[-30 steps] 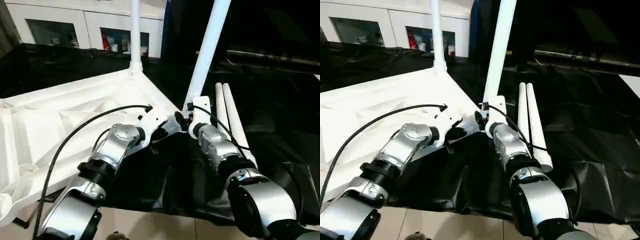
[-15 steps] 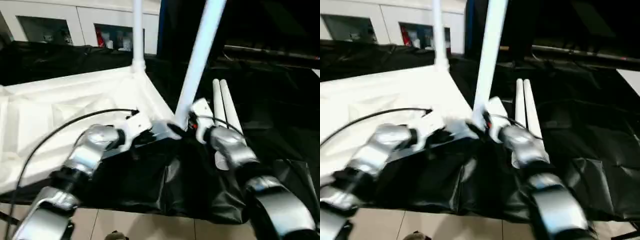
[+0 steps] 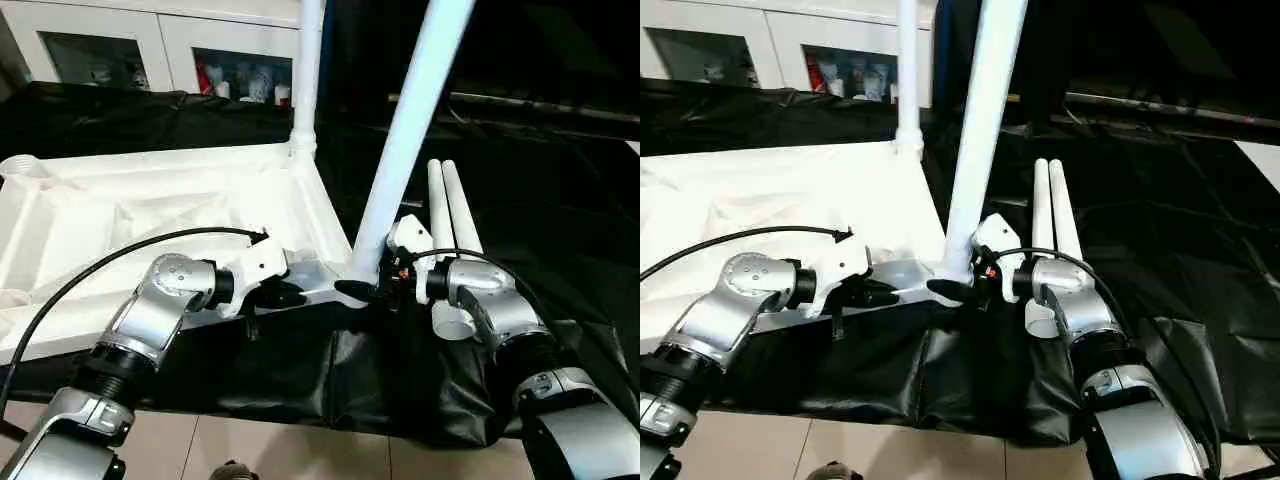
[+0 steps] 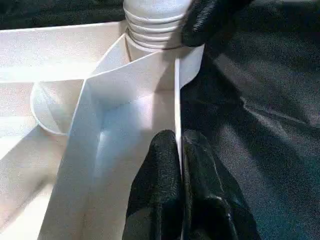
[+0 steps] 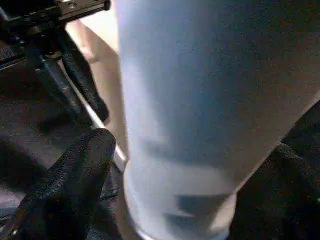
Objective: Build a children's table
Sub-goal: Rotate leg to tighten
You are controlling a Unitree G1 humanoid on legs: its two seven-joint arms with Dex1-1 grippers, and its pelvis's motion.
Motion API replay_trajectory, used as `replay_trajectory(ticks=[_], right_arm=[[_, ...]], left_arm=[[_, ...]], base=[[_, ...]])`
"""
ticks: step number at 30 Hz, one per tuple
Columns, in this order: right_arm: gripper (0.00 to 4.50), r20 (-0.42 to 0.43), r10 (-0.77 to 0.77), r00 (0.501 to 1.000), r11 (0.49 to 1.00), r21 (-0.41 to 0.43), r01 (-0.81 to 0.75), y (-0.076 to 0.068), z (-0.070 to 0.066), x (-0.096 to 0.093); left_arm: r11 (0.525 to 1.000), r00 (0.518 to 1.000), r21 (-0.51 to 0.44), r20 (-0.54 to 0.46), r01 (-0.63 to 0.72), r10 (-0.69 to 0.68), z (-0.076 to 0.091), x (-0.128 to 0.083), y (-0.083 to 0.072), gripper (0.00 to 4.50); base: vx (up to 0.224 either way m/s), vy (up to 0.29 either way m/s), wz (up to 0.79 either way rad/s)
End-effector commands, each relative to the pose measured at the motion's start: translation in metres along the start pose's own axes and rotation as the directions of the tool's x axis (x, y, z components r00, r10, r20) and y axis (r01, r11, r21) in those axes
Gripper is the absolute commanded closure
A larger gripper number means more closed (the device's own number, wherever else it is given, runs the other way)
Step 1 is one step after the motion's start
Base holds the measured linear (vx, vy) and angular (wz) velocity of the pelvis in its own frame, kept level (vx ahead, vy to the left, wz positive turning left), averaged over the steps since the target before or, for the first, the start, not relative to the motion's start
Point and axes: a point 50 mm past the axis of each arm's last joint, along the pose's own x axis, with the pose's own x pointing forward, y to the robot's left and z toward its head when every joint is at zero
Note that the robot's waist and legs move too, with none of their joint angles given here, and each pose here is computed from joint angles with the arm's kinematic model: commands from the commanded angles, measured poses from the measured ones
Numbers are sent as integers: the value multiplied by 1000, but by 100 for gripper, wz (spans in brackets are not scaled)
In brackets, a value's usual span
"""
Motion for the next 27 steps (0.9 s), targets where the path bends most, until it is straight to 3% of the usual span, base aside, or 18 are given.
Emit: replay_trajectory(ticks=[1, 18, 25, 27], right_arm=[[38, -9, 3, 1000, 1000, -2, -3, -2, 1, -3], [172, -39, -15, 999, 1000, 14, 16, 1, -10, -4], [178, -43, -29, 999, 999, 19, 30, 3, -14, -2], [178, -43, -110, 993, 992, 52, 113, 1, -18, 1]], left_arm=[[999, 995, 25, 88, 35, -37, 13, 4, -4, 450], [999, 997, 18, 69, 28, -30, 8, 4, -6, 450], [1000, 998, 15, 57, 23, -24, 6, 1, -5, 450], [998, 997, -8, 44, -59, 59, 3, 2, 2, 450]], base=[[0, 0, 0], [0, 0, 0], [0, 0, 0], [0, 0, 0]])
